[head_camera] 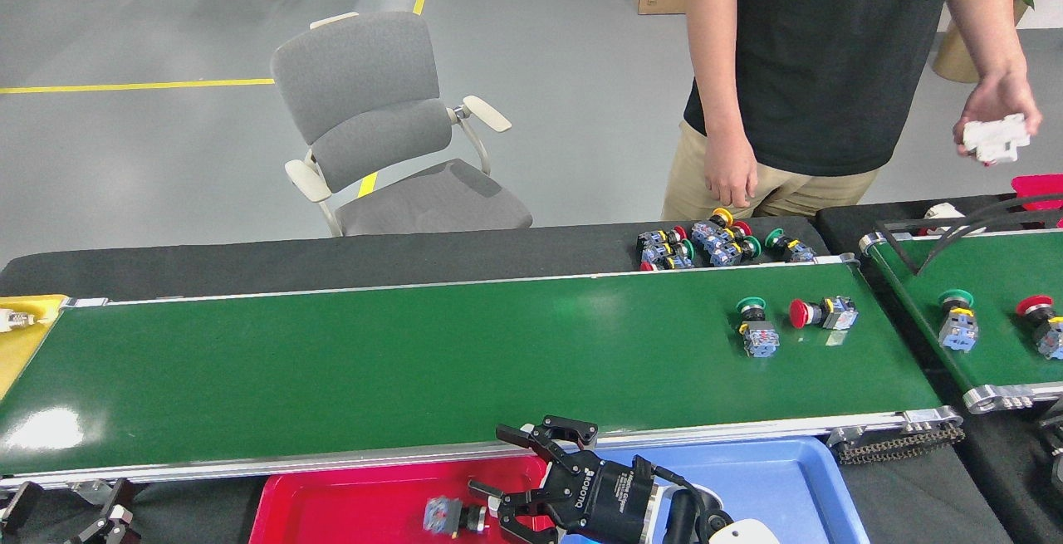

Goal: Pick switch part from conveyor to tray

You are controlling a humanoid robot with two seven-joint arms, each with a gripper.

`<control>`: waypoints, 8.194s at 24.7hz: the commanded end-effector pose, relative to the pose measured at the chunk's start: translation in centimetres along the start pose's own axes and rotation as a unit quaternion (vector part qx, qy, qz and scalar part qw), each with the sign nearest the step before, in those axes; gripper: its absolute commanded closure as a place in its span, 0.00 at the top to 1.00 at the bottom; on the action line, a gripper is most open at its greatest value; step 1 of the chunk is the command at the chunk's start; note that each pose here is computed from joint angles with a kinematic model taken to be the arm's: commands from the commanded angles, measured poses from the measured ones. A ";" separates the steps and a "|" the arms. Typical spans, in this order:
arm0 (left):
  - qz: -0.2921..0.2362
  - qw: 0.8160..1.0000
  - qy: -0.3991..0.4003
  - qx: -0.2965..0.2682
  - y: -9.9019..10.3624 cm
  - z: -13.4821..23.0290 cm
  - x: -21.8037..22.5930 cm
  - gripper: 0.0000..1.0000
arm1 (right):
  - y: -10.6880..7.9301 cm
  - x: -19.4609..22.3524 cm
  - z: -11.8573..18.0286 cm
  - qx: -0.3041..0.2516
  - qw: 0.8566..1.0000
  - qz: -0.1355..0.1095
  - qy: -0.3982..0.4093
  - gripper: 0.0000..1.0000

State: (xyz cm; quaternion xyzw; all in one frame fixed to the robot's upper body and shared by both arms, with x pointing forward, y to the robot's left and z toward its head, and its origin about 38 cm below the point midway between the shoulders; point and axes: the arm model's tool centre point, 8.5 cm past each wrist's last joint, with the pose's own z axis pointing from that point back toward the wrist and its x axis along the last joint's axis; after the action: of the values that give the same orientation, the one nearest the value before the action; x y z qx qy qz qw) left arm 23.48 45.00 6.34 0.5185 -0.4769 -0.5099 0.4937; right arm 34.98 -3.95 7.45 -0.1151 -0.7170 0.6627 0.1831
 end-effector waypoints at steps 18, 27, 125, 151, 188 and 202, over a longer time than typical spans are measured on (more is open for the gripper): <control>-0.005 1.000 0.001 -0.010 0.3 -0.1 -0.3 1.00 | 0.5 -6.4 16.2 -0.036 0.854 -0.029 0.518 0.98; -0.006 1.000 -0.004 -0.014 0.1 -0.2 -0.1 1.00 | 0.7 -10.7 8.2 0.014 0.869 0.013 0.494 0.98; -0.003 0.998 -0.063 0.009 1.7 -5.5 4.5 1.00 | 0.0 1.6 1.8 -0.004 0.986 0.013 0.164 1.00; -0.009 0.994 -0.090 -0.061 0.4 -14.9 19.8 1.00 | 2.0 -8.9 5.6 0.017 0.913 -0.013 0.406 1.00; 0.000 0.961 -0.265 -0.077 -0.7 -2.7 21.1 1.00 | 1.2 -6.2 24.1 -0.024 0.869 -0.011 0.494 0.99; -0.018 0.999 0.020 -0.033 -0.1 -3.5 8.9 1.00 | 0.4 -14.0 22.4 0.000 0.848 0.001 0.529 0.99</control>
State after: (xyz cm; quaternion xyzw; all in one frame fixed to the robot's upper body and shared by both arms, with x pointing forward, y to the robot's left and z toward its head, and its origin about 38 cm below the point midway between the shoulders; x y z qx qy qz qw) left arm 26.96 36.43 5.05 0.5144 -0.4346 -0.5258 0.5196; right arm 37.52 -30.11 3.39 -0.4455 -0.5055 0.4994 0.5446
